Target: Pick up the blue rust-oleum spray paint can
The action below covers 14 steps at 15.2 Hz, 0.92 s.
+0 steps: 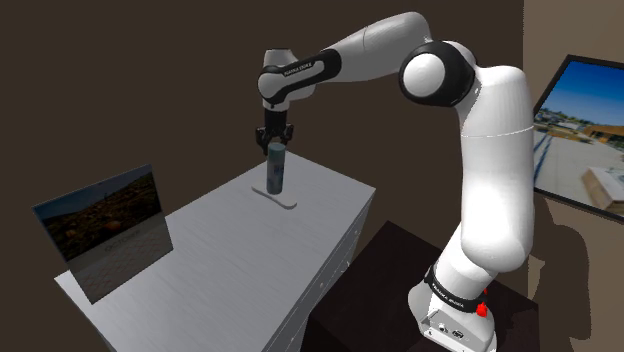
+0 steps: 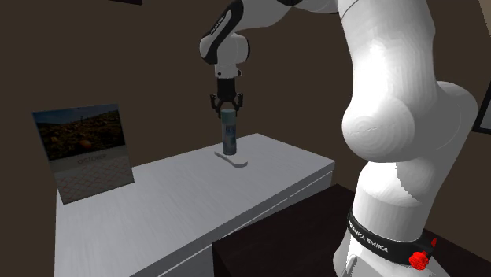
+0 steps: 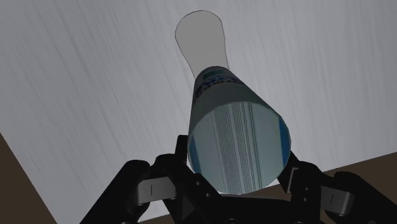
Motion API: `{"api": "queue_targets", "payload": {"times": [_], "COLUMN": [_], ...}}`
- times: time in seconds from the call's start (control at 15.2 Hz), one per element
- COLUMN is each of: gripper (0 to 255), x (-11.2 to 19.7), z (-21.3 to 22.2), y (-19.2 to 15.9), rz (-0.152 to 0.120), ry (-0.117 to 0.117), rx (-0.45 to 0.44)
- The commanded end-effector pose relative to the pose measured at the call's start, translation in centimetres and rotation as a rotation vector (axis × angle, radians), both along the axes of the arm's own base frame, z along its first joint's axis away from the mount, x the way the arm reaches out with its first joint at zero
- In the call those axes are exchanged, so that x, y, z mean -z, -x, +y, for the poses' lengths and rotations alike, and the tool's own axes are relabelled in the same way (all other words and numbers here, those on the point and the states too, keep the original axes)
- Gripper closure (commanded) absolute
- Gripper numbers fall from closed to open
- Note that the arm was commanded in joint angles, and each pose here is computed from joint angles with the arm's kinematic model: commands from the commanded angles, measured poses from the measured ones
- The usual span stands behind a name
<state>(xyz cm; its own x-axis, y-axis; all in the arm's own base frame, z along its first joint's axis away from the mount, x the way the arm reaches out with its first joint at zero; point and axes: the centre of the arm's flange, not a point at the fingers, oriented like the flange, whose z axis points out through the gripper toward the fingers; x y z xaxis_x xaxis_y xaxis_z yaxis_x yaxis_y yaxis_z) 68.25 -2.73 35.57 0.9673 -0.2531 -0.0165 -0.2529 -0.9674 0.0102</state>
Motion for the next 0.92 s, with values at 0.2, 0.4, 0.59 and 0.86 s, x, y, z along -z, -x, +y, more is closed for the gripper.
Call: {"api": "queue_targets", "payload": {"times": [0.2,0.4,0.59,0.86], "gripper": [255,255,255,255], "x": [-2.6,-4.2,-5.8,-6.9], "z": [0.0,0.0,0.0,0.0], "y": [0.0,0.0,0.0,0.0], "rz": [-0.001,-0.001,-0.001,-0.001], "ry": [0.0,0.0,0.0,0.0], "rx": [0.0,0.0,0.0,0.0]}}
